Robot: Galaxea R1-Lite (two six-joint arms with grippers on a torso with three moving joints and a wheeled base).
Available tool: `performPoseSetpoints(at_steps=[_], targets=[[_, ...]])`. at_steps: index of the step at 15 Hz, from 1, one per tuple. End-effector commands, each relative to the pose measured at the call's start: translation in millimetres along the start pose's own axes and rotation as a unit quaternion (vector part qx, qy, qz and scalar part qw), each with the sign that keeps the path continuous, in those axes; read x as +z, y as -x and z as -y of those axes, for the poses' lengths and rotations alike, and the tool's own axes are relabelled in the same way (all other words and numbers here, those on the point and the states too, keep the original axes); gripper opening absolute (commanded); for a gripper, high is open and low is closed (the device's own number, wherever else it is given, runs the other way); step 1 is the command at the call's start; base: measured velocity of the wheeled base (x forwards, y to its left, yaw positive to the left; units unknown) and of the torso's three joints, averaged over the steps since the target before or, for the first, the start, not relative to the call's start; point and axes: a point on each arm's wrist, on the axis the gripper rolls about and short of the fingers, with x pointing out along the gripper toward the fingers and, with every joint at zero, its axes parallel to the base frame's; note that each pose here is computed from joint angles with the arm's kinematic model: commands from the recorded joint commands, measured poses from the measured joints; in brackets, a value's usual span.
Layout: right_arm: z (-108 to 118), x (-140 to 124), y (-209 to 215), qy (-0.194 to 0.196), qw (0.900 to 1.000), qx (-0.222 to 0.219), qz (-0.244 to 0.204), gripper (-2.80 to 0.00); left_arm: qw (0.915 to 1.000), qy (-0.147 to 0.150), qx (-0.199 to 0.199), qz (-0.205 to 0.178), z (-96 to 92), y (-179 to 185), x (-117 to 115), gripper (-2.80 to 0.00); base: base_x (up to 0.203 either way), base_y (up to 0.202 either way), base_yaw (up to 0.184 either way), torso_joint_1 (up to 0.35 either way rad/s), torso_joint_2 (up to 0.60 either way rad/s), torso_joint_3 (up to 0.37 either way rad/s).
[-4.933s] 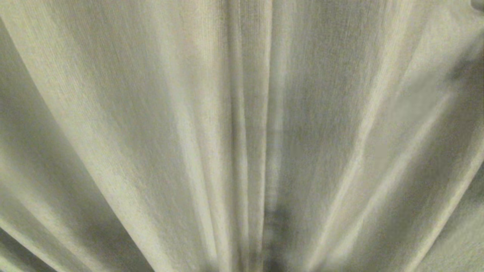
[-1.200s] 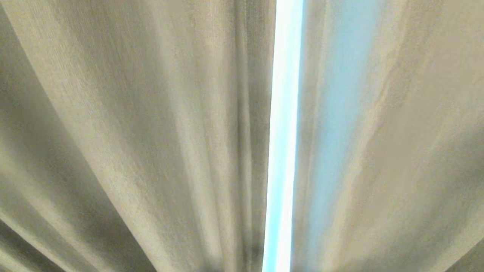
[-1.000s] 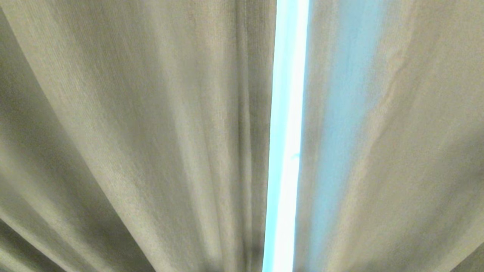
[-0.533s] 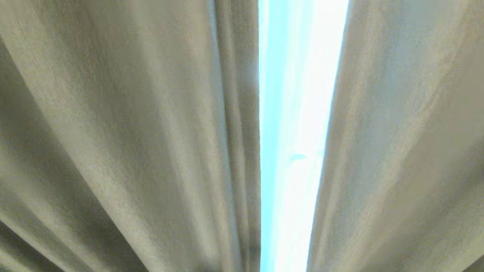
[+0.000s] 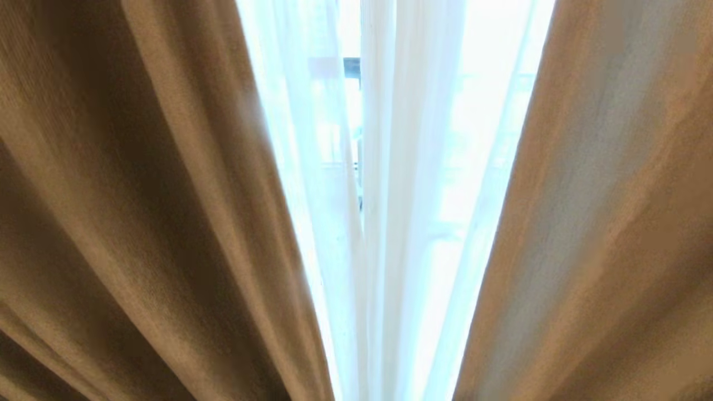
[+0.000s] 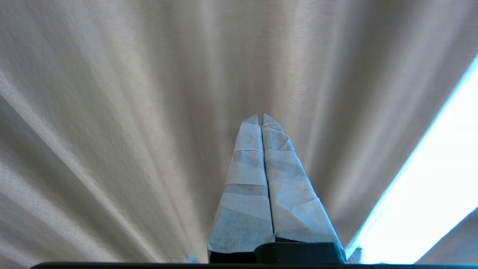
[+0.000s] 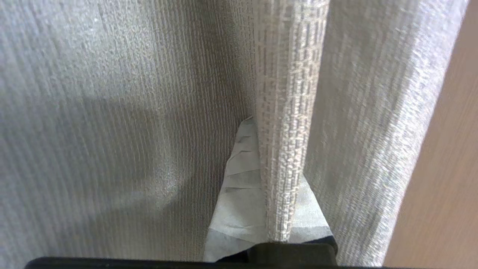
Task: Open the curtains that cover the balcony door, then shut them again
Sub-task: Pull the outer curtains open on both sides
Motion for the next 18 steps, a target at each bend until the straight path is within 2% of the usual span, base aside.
performPoseSetpoints(at_steps=[1,7,18], targets=[[-0.3,2.6,0.9,0.0,1.0,0.001,0.006,-2.8,1.0,0.0,0.0,0.0,0.0,0.0,0.0,-2.8,0.0,0.0,0.0,0.0,0.0,0.0],[-3.9,20.0,11.5,0.0,1.0,0.007,0.022,-2.8,1.0,0.0,0.0,0.0,0.0,0.0,0.0,-2.8,0.0,0.0,0.0,0.0,0.0,0.0],[-43.9,52.8,65.6,-0.028,0.996,0.073,0.034,-2.8,1.0,0.0,0.0,0.0,0.0,0.0,0.0,-2.8,0.0,0.0,0.0,0.0,0.0,0.0]])
